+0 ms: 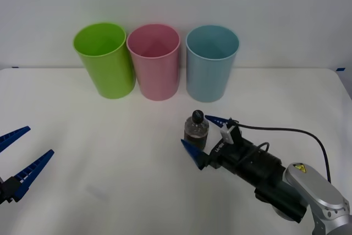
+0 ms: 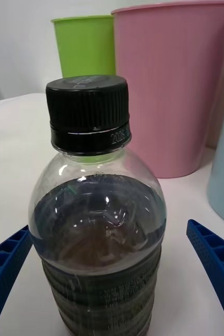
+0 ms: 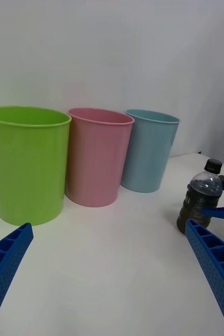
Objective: Grasp the object on the table and drop it into the matching bin: aluminum can to the light blue bin, PET bottle to the pink bin.
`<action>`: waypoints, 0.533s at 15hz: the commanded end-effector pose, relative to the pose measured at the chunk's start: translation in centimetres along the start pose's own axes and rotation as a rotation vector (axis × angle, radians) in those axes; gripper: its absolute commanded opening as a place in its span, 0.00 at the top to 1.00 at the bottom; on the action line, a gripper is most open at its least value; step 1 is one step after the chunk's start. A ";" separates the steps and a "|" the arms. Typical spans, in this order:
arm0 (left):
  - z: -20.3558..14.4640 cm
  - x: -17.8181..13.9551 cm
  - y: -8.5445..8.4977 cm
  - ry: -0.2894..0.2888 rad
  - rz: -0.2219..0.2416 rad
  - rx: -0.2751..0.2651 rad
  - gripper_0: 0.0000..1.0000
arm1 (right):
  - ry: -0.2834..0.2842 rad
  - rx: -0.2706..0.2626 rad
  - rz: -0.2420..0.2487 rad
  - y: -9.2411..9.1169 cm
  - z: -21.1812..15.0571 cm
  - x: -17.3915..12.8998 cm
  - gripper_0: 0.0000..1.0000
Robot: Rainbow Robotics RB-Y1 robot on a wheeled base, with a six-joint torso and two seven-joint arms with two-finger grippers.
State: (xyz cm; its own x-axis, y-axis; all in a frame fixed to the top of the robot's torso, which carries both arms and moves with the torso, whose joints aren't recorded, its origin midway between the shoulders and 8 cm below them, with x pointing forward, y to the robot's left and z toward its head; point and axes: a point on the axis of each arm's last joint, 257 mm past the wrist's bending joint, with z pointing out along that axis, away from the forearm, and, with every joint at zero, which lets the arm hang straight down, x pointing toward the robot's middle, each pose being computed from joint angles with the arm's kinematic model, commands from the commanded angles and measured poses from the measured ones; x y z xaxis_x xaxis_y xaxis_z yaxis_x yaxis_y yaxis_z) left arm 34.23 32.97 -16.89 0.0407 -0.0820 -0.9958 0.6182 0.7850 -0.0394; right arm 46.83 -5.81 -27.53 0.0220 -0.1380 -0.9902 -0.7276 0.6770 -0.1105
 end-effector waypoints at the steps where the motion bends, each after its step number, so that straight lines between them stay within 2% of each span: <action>1: 0.0 0.0 0.0 0.000 0.000 0.000 0.00 | -0.002 0.005 0.003 0.2 0.4 -0.1 0.00; 4: 0.0 0.0 0.0 0.000 0.000 0.000 0.00 | -0.003 0.012 -0.002 0.3 0.7 -0.2 0.00; 5: 0.0 0.0 0.0 0.000 0.000 0.000 0.00 | -0.001 0.017 -0.002 0.2 0.8 -0.1 0.27; 6: 0.0 0.0 0.0 0.000 0.000 0.000 0.00 | -0.002 0.021 -0.004 0.3 0.9 -0.2 0.91; 7: 0.0 0.0 0.0 0.000 0.000 0.000 0.00 | 0.000 0.024 -0.004 0.3 1.0 -0.2 1.00; 8: 0.0 0.0 0.0 0.000 0.000 0.000 0.00 | 0.001 0.027 -0.004 0.3 1.1 -0.1 1.00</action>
State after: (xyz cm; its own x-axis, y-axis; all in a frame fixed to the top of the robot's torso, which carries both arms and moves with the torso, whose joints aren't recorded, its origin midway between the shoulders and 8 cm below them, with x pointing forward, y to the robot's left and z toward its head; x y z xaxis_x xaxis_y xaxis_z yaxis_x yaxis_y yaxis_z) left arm 34.23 32.97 -16.89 0.0407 -0.0820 -0.9958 0.6182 0.7850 -0.0394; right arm 47.30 -4.86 -27.51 0.0250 -0.1406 -0.9898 -0.7104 0.6941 -0.1165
